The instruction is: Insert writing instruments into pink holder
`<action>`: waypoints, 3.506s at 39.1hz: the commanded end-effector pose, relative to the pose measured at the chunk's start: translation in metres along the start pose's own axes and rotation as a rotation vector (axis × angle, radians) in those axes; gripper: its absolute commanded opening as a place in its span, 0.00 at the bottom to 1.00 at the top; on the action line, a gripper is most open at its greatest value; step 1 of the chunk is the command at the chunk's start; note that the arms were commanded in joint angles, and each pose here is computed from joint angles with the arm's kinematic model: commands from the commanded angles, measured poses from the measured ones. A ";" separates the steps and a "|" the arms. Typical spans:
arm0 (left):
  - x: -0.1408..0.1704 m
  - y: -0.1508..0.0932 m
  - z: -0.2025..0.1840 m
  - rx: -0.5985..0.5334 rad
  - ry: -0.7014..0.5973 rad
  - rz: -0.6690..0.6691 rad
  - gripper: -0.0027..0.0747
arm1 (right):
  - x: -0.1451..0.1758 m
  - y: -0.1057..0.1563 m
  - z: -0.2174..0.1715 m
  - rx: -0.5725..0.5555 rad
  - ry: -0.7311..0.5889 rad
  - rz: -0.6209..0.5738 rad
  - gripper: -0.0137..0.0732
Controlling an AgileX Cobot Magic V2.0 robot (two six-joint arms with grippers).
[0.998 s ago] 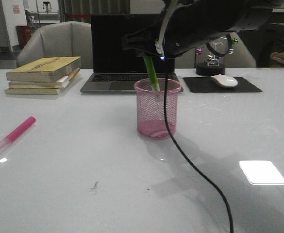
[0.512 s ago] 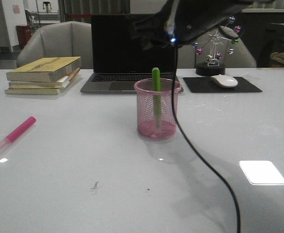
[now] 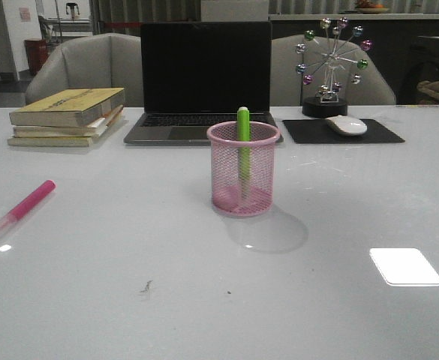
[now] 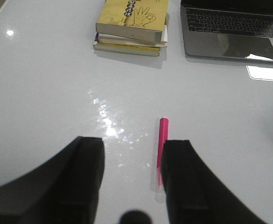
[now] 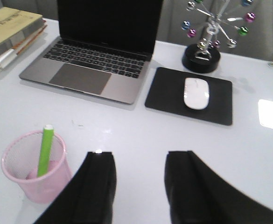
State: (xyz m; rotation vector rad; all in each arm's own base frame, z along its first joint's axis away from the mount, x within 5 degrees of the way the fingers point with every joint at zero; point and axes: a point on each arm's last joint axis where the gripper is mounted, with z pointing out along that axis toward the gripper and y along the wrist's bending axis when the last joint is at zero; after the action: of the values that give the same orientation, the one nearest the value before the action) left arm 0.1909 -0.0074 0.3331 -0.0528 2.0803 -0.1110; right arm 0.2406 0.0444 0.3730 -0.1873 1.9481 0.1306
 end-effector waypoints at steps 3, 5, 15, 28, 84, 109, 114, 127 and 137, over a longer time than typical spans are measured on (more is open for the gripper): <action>-0.018 -0.003 -0.007 0.015 -0.110 -0.013 0.52 | -0.003 -0.016 -0.049 0.084 -0.122 0.007 0.60; -0.017 -0.003 -0.007 0.016 -0.106 -0.014 0.52 | 0.002 -0.019 -0.061 0.106 -0.126 0.013 0.60; -0.013 -0.004 -0.007 0.027 -0.052 -0.038 0.52 | 0.044 -0.020 -0.083 0.136 -0.061 0.031 0.60; -0.014 -0.007 -0.008 0.037 -0.045 0.032 0.52 | 0.069 -0.018 -0.086 0.134 -0.019 0.036 0.60; -0.018 -0.049 0.256 0.095 0.618 0.099 0.52 | 0.074 -0.017 -0.086 0.124 0.037 0.050 0.60; 0.004 -0.047 0.281 0.093 0.650 0.081 0.52 | 0.074 -0.017 -0.086 0.124 0.037 0.050 0.60; 0.006 -0.048 0.282 0.099 0.657 0.065 0.52 | 0.074 -0.017 -0.086 0.124 0.037 0.050 0.60; 0.009 -0.048 0.284 0.098 0.667 0.065 0.47 | 0.074 -0.017 -0.086 0.124 0.037 0.050 0.60; 0.022 -0.047 0.288 0.096 0.751 0.066 0.23 | 0.074 -0.017 -0.086 0.124 0.037 0.050 0.60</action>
State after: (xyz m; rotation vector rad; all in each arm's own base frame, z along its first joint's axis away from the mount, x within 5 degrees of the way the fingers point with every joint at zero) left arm 0.4301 -0.0689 0.1583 0.1371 2.8552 -0.1911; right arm 0.1368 0.0079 0.3215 -0.0657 2.0924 0.0486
